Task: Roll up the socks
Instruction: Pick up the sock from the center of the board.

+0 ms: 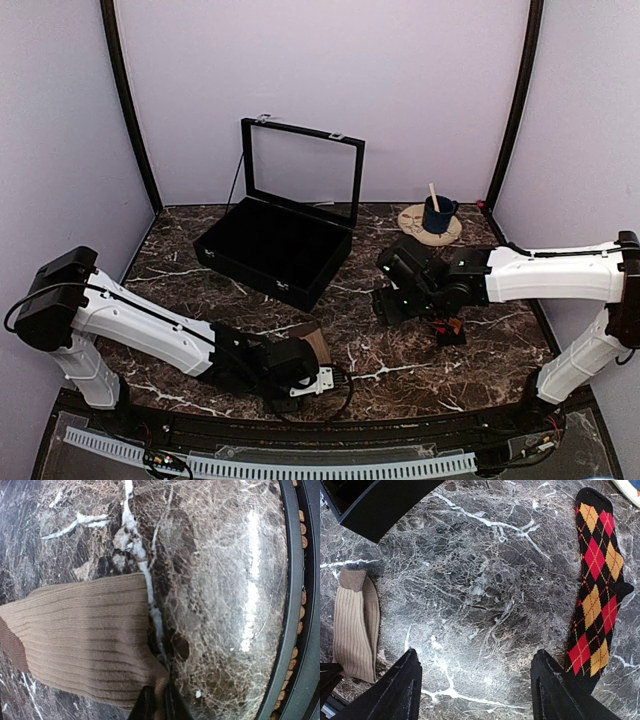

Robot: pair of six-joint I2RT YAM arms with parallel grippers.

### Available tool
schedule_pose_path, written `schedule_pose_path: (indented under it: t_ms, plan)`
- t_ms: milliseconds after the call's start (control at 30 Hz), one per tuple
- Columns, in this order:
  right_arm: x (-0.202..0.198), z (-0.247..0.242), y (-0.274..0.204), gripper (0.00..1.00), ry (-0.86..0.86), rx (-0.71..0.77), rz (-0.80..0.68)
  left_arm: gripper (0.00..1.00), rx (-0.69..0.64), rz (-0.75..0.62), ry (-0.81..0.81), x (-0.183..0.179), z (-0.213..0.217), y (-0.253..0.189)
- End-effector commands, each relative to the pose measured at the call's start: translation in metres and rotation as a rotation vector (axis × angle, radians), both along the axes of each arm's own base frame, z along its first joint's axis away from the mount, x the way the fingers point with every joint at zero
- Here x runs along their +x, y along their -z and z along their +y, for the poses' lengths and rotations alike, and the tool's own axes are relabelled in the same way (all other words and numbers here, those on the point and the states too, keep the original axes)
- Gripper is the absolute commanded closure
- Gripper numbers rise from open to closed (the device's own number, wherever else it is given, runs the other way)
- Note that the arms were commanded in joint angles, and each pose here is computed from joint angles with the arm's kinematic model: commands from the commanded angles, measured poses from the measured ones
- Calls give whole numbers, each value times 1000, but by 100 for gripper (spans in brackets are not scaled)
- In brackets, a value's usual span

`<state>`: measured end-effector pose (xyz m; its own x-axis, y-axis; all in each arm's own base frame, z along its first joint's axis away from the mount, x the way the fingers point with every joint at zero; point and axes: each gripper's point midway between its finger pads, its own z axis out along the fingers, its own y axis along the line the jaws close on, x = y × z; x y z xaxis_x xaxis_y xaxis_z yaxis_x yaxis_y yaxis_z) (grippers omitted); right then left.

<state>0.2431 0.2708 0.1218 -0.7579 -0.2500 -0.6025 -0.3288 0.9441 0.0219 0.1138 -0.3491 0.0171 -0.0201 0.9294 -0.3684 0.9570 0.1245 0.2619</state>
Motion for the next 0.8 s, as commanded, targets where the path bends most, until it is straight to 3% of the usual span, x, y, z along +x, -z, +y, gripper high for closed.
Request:
schedule_pose_path:
  t_ms: [0,67,767]
  plan:
    - [4,2,-2,32,-3,20,-13,94,125,170,-18,-20,27,23]
    - [3,1,-1,33,-4,20,-14,100,124,208,-30,-22,26,20]
    - [-11,7,11,68,-138,26,1,100,-38,795,-225,-38,12,-17]
